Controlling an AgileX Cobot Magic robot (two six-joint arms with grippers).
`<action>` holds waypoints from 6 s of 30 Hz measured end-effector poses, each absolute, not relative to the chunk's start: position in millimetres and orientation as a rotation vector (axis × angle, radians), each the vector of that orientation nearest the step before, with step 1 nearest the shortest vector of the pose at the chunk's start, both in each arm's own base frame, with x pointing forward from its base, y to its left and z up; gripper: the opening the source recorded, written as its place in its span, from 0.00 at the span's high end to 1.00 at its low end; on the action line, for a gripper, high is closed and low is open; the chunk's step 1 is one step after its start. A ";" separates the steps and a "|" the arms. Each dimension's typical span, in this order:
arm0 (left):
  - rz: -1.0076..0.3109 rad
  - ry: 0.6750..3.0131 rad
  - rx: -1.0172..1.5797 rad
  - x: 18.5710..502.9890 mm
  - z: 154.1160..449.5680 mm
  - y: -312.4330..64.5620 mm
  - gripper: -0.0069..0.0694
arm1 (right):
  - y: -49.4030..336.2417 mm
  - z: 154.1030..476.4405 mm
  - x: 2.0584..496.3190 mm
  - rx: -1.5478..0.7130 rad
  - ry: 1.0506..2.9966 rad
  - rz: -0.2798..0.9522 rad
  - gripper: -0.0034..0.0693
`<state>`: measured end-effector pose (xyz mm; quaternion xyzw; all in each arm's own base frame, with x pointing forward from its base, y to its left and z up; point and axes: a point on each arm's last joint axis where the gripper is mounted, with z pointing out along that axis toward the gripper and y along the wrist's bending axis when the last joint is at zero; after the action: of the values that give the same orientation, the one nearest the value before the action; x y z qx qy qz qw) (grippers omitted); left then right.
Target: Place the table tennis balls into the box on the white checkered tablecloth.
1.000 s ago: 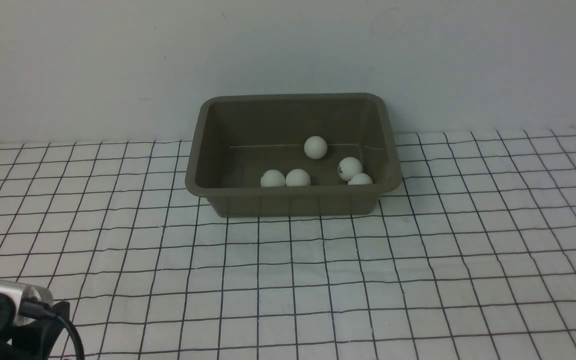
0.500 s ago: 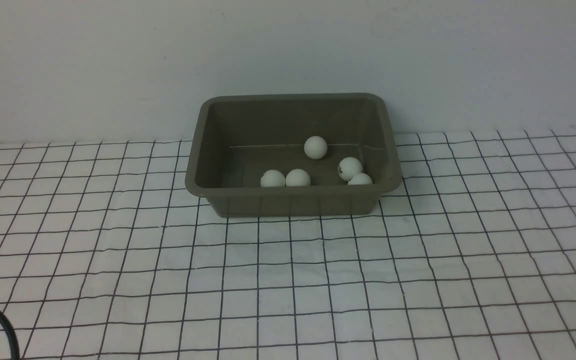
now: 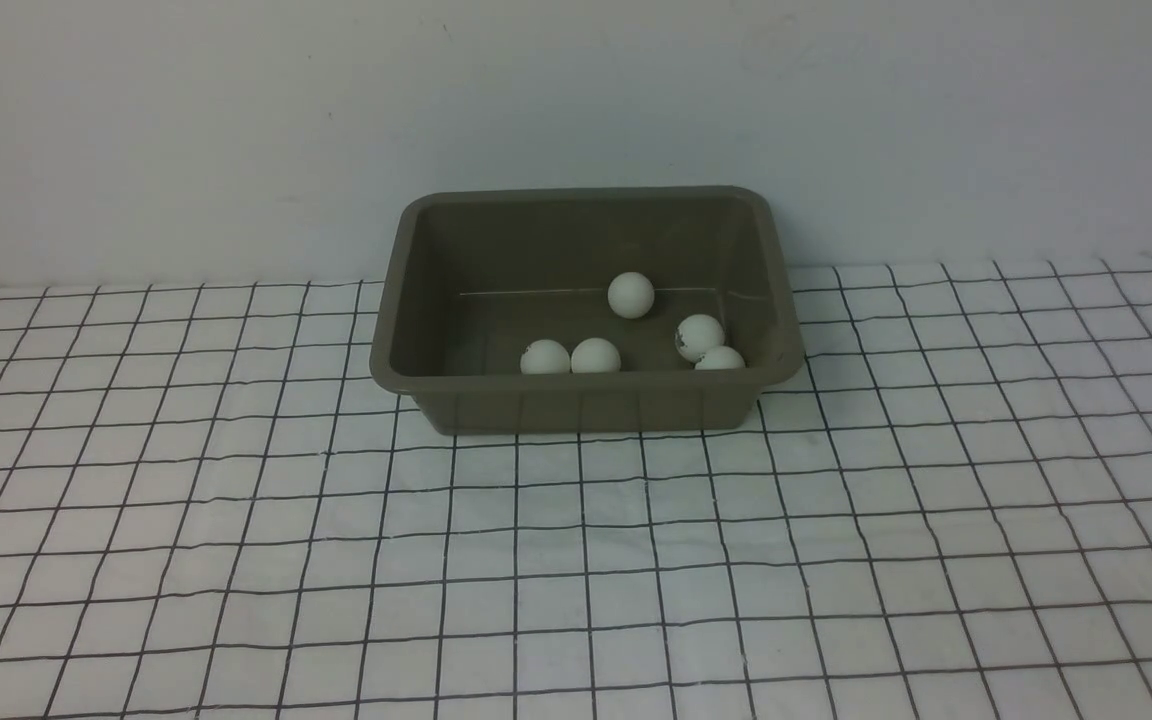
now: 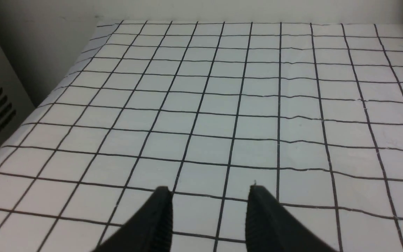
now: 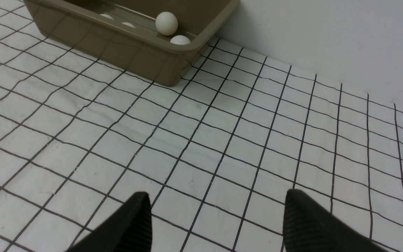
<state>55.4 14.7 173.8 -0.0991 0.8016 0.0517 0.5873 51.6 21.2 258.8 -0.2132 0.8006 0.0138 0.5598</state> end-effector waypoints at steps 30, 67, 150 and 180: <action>0.112 1.884 -0.016 52.2 170.3 3.8 0.56 | 21.2 258.8 51.6 -0.503 1.887 0.033 0.32; 0.065 1.881 -0.107 52.1 170.2 5.0 0.56 | 21.2 258.8 51.6 -0.503 1.887 0.033 0.32; 0.066 1.881 -0.106 52.1 170.2 5.0 0.56 | -1.9 179.9 54.5 0.082 1.784 0.027 0.32; 0.066 1.881 -0.106 52.1 170.2 5.0 0.56 | -1.9 180.0 54.5 0.082 1.783 0.027 0.32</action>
<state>52.1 5.0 170.2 -0.0457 0.8073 0.0282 0.5878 54.5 -1.9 180.0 0.0356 0.7776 0.0118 0.6276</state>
